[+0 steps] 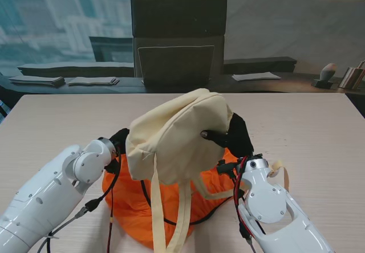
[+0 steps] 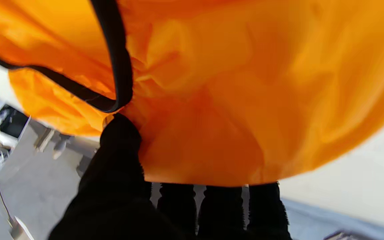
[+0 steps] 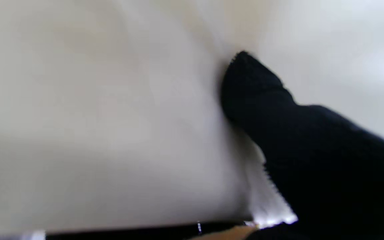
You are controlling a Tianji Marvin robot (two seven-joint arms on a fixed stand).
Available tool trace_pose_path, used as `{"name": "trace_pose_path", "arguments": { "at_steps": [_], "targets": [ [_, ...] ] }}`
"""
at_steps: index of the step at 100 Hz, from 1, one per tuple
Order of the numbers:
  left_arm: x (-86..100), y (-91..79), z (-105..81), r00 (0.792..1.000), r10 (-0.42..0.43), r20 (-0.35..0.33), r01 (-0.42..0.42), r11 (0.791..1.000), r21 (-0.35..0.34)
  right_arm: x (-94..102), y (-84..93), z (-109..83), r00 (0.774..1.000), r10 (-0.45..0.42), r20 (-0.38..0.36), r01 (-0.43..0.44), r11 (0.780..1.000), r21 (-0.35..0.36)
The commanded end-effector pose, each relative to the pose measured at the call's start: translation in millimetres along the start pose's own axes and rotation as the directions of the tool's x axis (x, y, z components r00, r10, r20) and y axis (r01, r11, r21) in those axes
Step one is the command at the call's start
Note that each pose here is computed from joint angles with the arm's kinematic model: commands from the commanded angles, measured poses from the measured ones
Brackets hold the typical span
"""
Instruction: Fit a rain cover over a backpack
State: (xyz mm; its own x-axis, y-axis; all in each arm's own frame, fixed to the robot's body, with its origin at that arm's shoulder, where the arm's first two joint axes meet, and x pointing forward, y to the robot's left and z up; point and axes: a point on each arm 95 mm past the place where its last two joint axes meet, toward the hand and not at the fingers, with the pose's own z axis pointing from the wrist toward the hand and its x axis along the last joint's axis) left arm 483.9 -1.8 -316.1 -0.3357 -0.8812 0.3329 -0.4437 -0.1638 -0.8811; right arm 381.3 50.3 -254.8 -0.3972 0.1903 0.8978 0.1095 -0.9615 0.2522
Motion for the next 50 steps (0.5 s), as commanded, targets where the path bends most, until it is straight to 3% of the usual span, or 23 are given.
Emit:
{"name": "trace_pose_path", "arguments": {
  "at_steps": [1, 14, 24, 38, 50],
  "targets": [
    [0.8, -3.3, 1.2, 0.999, -0.042, 0.012, 0.042, 0.999, -0.013, -4.5, -9.2, 10.0, 0.997, -0.067, -0.033, 0.067, 0.998, 0.003],
    [-3.6, -7.1, 3.2, 0.981, -0.188, 0.04, 0.187, 0.982, 0.019, -25.1, -17.6, 25.6, 0.978, -0.198, -0.059, 0.196, 0.98, -0.036],
    [-5.9, -10.3, 0.7, 0.976, -0.214, 0.04, 0.213, 0.977, 0.028, -37.5, -19.9, 35.3, 0.939, -0.32, -0.126, 0.31, 0.946, -0.096],
    [-4.0, -16.6, -1.9, 0.948, -0.317, 0.034, 0.314, 0.947, 0.071, -46.7, -18.4, 47.3, 0.821, -0.497, -0.283, 0.48, 0.868, -0.132],
    [-3.1, -23.0, -5.4, 0.929, -0.37, 0.028, 0.366, 0.926, 0.092, -53.3, -14.0, 49.8, 0.685, -0.598, -0.416, 0.612, 0.782, -0.118]
  ]
}}
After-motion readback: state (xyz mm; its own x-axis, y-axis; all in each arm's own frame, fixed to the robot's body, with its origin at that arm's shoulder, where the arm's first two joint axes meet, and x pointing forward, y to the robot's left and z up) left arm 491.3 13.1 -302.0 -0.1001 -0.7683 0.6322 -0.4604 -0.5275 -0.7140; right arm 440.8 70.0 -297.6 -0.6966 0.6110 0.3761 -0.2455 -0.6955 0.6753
